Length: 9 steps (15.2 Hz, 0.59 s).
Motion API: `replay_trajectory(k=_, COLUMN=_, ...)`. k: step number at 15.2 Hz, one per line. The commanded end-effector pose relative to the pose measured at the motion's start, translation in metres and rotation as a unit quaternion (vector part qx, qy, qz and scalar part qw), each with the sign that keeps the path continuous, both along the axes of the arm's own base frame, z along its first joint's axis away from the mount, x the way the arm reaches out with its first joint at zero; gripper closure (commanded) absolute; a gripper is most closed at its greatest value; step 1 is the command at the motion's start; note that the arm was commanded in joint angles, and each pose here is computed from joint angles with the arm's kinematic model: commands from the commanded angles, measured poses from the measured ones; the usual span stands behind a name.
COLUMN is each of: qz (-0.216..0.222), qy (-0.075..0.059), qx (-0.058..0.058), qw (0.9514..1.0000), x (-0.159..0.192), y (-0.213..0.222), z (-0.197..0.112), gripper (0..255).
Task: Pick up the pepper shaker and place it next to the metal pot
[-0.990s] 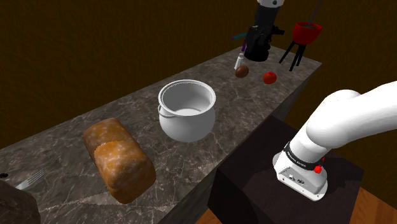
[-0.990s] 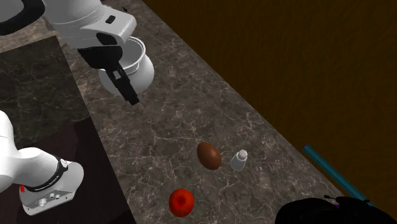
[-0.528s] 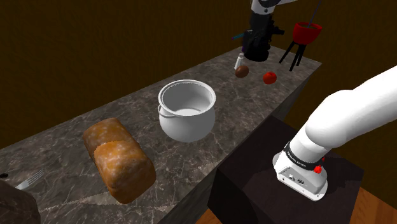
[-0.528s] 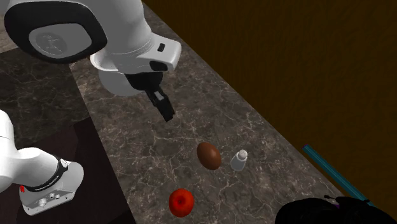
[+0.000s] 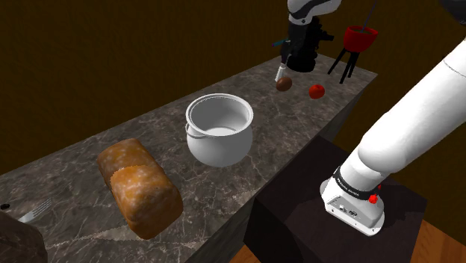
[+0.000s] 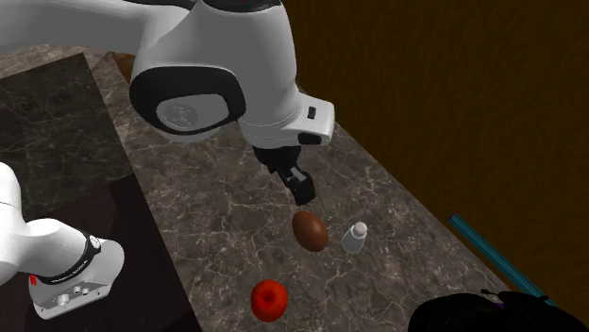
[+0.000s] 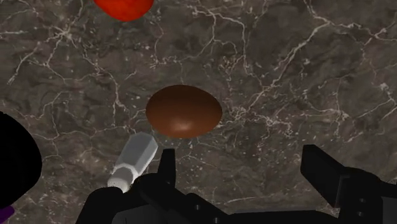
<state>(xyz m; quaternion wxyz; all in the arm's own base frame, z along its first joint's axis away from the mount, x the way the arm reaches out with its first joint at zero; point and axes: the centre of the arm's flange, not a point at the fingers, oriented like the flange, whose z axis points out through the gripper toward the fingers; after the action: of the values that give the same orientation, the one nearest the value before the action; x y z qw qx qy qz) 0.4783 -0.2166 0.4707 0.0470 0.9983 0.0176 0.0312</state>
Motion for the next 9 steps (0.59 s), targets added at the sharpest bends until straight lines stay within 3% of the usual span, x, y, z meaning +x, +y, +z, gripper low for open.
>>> replay_trajectory(k=1, qz=0.003, qy=0.001, qx=-0.002, qw=1.0, x=0.015, y=-0.018, z=-0.012, gripper=0)
replay_trajectory(k=9, qz=0.01, qy=0.005, qx=-0.009, qw=0.9999, x=0.077, y=-0.089, z=-0.057, gripper=0)
